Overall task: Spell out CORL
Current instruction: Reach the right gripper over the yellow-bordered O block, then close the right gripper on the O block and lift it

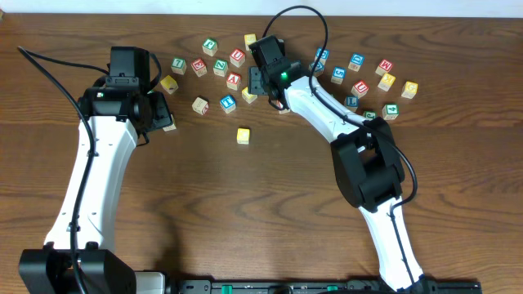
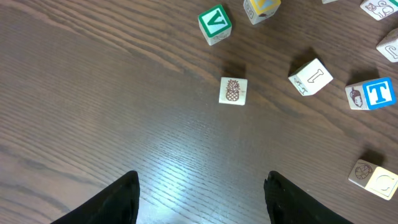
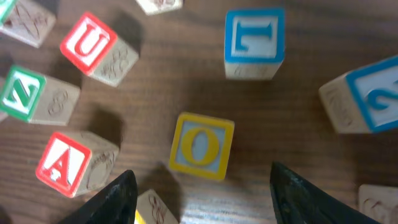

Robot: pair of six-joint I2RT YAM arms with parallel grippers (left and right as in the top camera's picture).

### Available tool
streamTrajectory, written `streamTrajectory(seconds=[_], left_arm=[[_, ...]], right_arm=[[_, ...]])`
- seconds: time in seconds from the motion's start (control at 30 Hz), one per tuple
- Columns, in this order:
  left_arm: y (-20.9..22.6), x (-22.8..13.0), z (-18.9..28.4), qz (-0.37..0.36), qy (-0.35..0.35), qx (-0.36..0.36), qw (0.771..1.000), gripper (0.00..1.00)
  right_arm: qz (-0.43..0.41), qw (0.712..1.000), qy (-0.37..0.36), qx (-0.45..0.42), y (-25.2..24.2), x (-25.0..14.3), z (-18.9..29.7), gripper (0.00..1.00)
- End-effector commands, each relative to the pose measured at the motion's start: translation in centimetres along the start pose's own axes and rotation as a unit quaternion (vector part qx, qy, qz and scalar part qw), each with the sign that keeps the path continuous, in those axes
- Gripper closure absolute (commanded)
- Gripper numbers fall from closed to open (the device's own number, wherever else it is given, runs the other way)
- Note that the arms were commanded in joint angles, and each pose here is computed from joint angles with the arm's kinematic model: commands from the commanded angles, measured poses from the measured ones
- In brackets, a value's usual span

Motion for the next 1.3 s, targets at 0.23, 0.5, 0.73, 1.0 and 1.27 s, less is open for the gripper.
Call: streamTrajectory(seconds=[0.23, 0.5, 0.73, 1.0, 1.27], left_arm=[[0.1, 0.6, 0.2, 0.005, -0.008, 0.006, 1.000, 0.36], [0.2, 0.3, -0.1, 0.004, -0.002, 0.008, 1.000, 0.36], [0.2, 0.2, -0.3, 0.004, -0.002, 0.008, 1.000, 0.37], [0.1, 0.3, -0.3, 0.004, -0.005, 0.007, 1.000, 0.36], [0.1, 0.3, -0.3, 0.005, -0.005, 0.007, 1.000, 0.36]], right_arm=[[-0.020, 0.999, -0.042, -0.013, 0.3, 0.5, -1.4, 0.40], [-0.022, 0.998, -0.055, -0.008, 0.4, 0.3, -2.8, 0.44], [-0.022, 0.998, -0.057, -0.019, 0.1, 0.1, -3.1, 0.54], [-0.022, 0.998, -0.057, -0.019, 0.1, 0.1, -3.1, 0.63], [-0.021, 0.998, -0.051, -0.022, 0.0, -0.1, -3.2, 0.62]])
Point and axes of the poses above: each gripper's point midway between its finger pads, its own z axis back along the fingers, its own y axis along the line the jaws close on, x = y × z, the point moved 6 cm from there along z, back along the fingers, and after that the axes turned 1 degree about z, right-handed, at the moved point
